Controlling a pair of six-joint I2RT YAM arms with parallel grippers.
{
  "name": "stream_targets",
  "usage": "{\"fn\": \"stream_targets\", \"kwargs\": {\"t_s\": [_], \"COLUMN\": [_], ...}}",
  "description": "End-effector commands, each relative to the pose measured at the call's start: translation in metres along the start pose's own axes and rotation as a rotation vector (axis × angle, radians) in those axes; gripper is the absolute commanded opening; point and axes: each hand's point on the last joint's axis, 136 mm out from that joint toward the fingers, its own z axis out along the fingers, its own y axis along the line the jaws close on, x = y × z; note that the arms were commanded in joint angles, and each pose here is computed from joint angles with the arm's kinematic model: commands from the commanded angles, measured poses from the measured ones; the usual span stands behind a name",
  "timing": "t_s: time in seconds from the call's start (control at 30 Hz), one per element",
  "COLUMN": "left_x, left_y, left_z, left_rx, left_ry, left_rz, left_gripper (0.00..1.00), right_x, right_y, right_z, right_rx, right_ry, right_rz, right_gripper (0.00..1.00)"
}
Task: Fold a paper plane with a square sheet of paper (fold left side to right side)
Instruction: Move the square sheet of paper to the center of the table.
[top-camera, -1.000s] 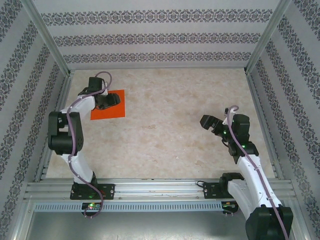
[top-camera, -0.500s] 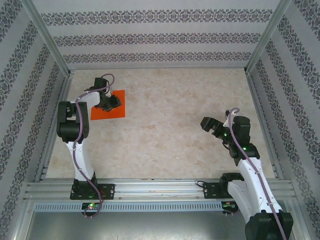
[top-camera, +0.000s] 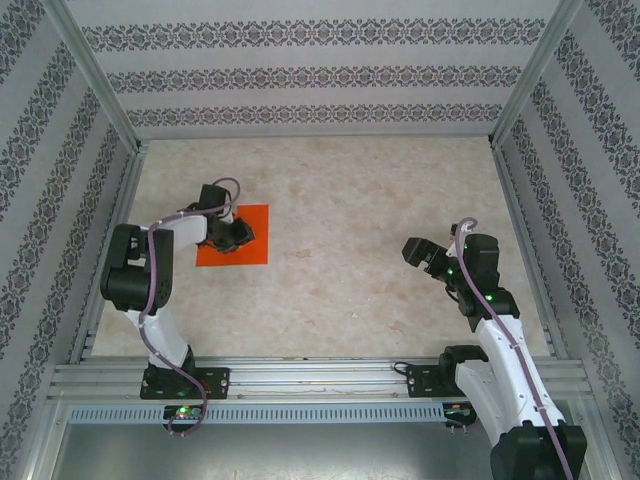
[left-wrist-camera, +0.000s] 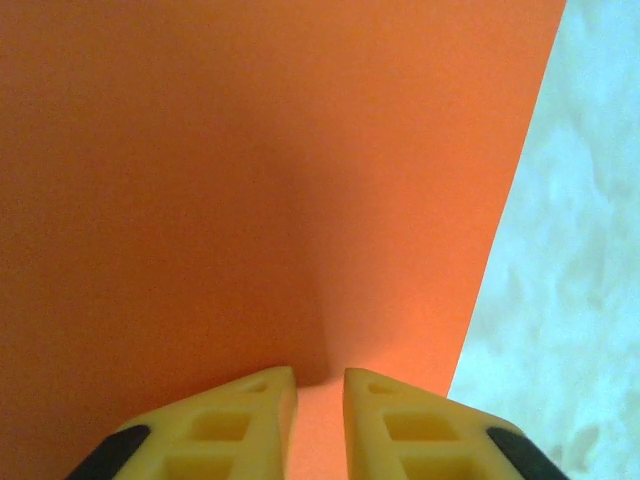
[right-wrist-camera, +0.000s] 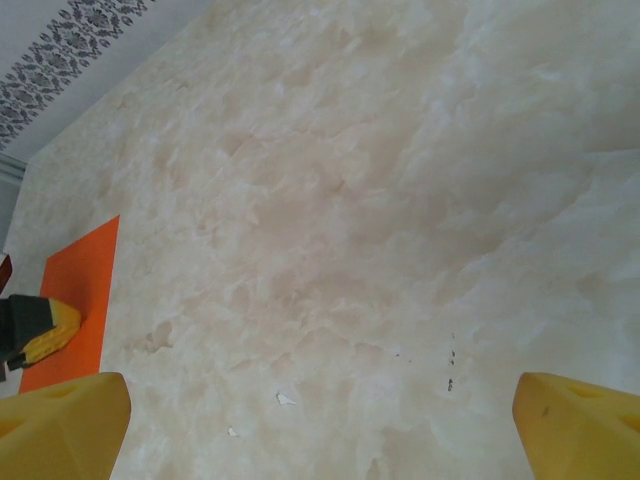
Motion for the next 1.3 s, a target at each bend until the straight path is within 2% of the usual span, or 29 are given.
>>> {"fn": "stream_targets", "kwargs": {"t_s": [0.0, 0.3, 0.53, 0.7, 0.87, 0.97, 1.07, 1.17, 1.27], "left_x": [0.062, 0.141, 0.161, 0.172, 0.171, 0.161, 0.149, 0.136, 0.127], "left_y": [0.014, -0.022, -0.048, -0.079, -0.118, -0.135, -0.146, -0.137, -0.113], "left_z": [0.014, 0.03, 0.039, 0.048, 0.046, 0.03, 0.001, -0.027, -0.044], "left_rx": [-0.064, -0.061, -0.036, 0.026, 0.148, 0.189, 0.187, 0.161, 0.137], "left_ry": [0.095, 0.105, 0.078, 0.082, 0.082, 0.066, 0.015, -0.035, -0.058], "left_rz": [-0.079, -0.042, -0.031, -0.022, -0.014, 0.031, 0.137, 0.184, 0.177], "left_gripper": [0.19, 0.17, 0.15, 0.15, 0.16, 0.23, 0.32, 0.39, 0.39], "right_x": [-0.005, 0.0, 0.002, 0.002, 0.002, 0.003, 0.003, 0.006, 0.016], "right_y": [0.003, -0.011, -0.015, -0.017, -0.012, -0.008, -0.001, 0.011, 0.029], "right_z": [-0.005, -0.005, -0.005, -0.006, -0.005, -0.001, 0.006, 0.019, 0.039], "right_rx": [0.015, 0.098, 0.126, 0.142, 0.143, 0.148, 0.162, 0.174, 0.191], "right_ry": [-0.018, 0.015, 0.033, 0.044, 0.082, 0.109, 0.124, 0.146, 0.192], "right_rz": [-0.026, -0.045, -0.047, -0.053, -0.059, -0.072, -0.108, -0.171, -0.246], "right_gripper": [0.98, 0.98, 0.98, 0.98, 0.98, 0.98, 0.98, 0.98, 0.98]}}
